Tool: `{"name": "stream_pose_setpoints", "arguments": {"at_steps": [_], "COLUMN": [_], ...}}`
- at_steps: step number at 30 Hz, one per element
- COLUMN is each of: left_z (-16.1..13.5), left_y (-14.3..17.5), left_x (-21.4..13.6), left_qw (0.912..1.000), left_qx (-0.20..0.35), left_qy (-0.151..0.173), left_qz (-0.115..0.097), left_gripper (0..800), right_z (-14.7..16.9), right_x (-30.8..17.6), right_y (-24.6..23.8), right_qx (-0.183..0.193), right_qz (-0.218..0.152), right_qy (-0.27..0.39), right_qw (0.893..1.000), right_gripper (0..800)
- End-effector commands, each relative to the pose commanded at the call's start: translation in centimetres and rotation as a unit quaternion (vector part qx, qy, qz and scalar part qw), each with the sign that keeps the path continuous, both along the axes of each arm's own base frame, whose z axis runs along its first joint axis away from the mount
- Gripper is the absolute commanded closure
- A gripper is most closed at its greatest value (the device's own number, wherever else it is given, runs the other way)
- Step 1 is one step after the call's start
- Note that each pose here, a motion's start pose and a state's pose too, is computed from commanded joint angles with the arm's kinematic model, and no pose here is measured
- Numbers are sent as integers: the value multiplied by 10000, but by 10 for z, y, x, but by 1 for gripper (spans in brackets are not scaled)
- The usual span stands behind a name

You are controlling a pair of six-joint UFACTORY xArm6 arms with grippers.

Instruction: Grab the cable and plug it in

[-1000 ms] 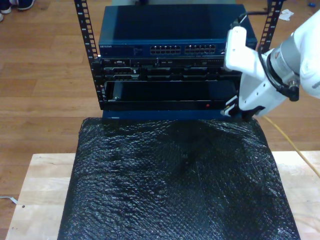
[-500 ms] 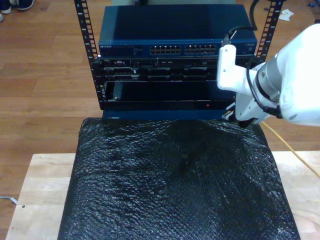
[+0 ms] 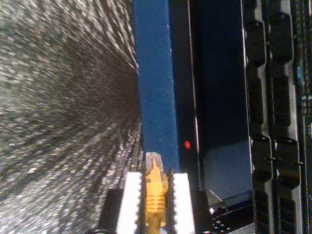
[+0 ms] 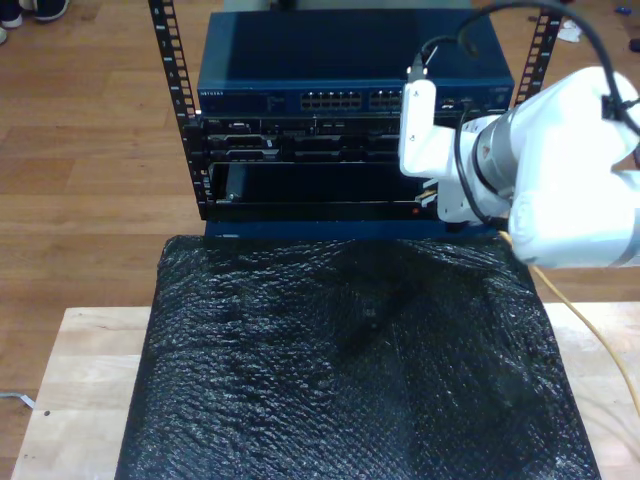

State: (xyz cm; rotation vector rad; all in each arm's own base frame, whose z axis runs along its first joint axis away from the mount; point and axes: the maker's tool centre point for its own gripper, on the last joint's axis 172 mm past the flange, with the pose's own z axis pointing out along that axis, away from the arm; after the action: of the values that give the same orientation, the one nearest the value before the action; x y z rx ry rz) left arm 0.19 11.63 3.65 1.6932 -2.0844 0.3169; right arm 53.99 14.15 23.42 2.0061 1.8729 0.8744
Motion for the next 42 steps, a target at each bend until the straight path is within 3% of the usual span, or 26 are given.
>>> {"name": "stream_pose_setpoints", "arguments": {"at_steps": [4,11,32,37,42], "left_z": [0,0,0,0,0], "left_y": [0,0,0,0,0], "left_x": [0,0,0,0,0], "left_qw": [10000,10000,10000,10000,10000], "left_qx": [0,-7,0,0,0], "left_qy": [0,2,0,0,0], "left_qz": [0,8,0,0,0], "left_gripper": [0,0,0,0,0], "right_z": [-1,44,40,50,36], "right_x": [8,31,20,20,25], "right_y": [-6,-6,6,8,4], "right_qx": [-3,-98,-82,-203,-256], "right_qz": [-104,-22,73,196,173], "right_qy": [-373,-1318,-1631,-2098,-2038], "right_qw": [9992,9912,9865,9773,9785], "right_gripper": [800,800,800,800,800]}}
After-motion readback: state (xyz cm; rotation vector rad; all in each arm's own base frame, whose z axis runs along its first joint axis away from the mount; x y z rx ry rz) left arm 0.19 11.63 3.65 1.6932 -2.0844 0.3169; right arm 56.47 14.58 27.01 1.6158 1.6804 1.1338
